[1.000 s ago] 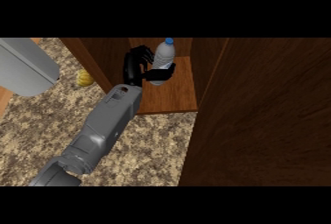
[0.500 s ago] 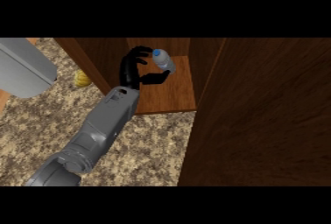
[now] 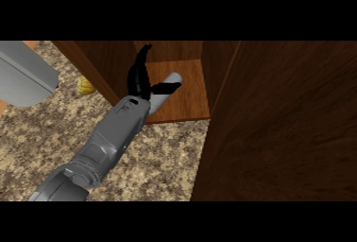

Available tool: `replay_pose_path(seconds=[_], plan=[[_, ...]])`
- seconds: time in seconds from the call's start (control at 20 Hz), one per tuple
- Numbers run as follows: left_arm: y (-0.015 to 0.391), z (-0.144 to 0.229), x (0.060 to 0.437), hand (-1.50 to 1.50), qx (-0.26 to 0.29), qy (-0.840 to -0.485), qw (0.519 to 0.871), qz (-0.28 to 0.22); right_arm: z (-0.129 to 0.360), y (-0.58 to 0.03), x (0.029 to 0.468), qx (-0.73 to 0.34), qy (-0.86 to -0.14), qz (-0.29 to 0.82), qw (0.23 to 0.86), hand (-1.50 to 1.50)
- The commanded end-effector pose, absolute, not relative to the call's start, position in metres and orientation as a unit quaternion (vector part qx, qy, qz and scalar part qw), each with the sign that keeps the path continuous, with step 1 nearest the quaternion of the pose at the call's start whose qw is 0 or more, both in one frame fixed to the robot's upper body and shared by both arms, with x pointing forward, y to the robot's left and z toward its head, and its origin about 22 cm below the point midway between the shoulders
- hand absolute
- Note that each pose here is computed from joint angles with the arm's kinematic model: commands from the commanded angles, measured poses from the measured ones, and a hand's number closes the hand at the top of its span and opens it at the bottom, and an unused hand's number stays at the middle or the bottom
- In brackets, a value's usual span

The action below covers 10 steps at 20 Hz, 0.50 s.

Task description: Pick up the bottled water, place it into the cabinet and close the cabinet

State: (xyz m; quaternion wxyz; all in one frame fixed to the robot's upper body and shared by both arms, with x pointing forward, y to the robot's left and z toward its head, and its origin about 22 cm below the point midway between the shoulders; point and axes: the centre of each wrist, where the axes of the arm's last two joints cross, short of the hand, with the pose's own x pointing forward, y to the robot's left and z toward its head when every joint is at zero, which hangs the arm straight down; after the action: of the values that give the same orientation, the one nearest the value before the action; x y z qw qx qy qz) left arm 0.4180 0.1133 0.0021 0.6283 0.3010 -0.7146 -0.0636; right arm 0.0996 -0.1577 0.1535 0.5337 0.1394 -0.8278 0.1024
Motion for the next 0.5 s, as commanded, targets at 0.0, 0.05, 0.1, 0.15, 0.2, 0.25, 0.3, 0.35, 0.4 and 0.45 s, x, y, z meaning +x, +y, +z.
replay_pose_path(seconds=[0.0, 0.05, 0.1, 0.15, 0.2, 0.25, 0.3, 0.35, 0.4, 0.45], plan=[[0.120, -0.001, 0.417, -1.50, 0.308, -0.715, 0.625, -0.059, 0.164, -0.162, 0.084, 0.152, -0.829, 0.099, 0.528, -1.50], [0.107, 0.013, 0.423, -1.50, 0.299, -0.712, 0.632, -0.057, 0.167, -0.166, 0.092, 0.148, -0.832, 0.106, 0.525, -1.50], [0.129, 0.013, 0.427, -1.50, 0.295, -0.720, 0.626, -0.052, 0.164, -0.162, 0.095, 0.151, -0.831, 0.104, 0.525, -1.50], [0.121, -0.003, 0.416, -1.50, 0.285, -0.729, 0.620, -0.058, 0.173, -0.168, 0.087, 0.151, -0.832, 0.102, 0.524, -1.50], [0.113, 0.018, 0.426, -1.50, 0.267, -0.734, 0.622, -0.055, 0.168, -0.165, 0.084, 0.154, -0.830, 0.101, 0.526, -1.50], [0.113, 0.004, 0.418, -1.50, 0.259, -0.740, 0.618, -0.055, 0.169, -0.162, 0.088, 0.156, -0.831, 0.102, 0.524, -1.50], [0.115, 0.018, 0.426, -1.50, 0.250, -0.749, 0.610, -0.061, 0.164, -0.160, 0.089, 0.156, -0.832, 0.106, 0.521, -1.50], [0.114, 0.016, 0.425, -1.50, 0.218, -0.761, 0.608, -0.062, 0.172, -0.164, 0.083, 0.146, -0.833, 0.092, 0.526, -1.50], [0.105, 0.019, 0.424, -1.50, 0.190, -0.780, 0.595, -0.033, 0.166, -0.160, 0.094, 0.155, -0.832, 0.105, 0.522, -1.50], [0.108, 0.021, 0.425, 1.50, 0.157, -0.795, 0.584, -0.042, 0.169, -0.164, 0.090, 0.148, -0.832, 0.094, 0.527, -1.50]])
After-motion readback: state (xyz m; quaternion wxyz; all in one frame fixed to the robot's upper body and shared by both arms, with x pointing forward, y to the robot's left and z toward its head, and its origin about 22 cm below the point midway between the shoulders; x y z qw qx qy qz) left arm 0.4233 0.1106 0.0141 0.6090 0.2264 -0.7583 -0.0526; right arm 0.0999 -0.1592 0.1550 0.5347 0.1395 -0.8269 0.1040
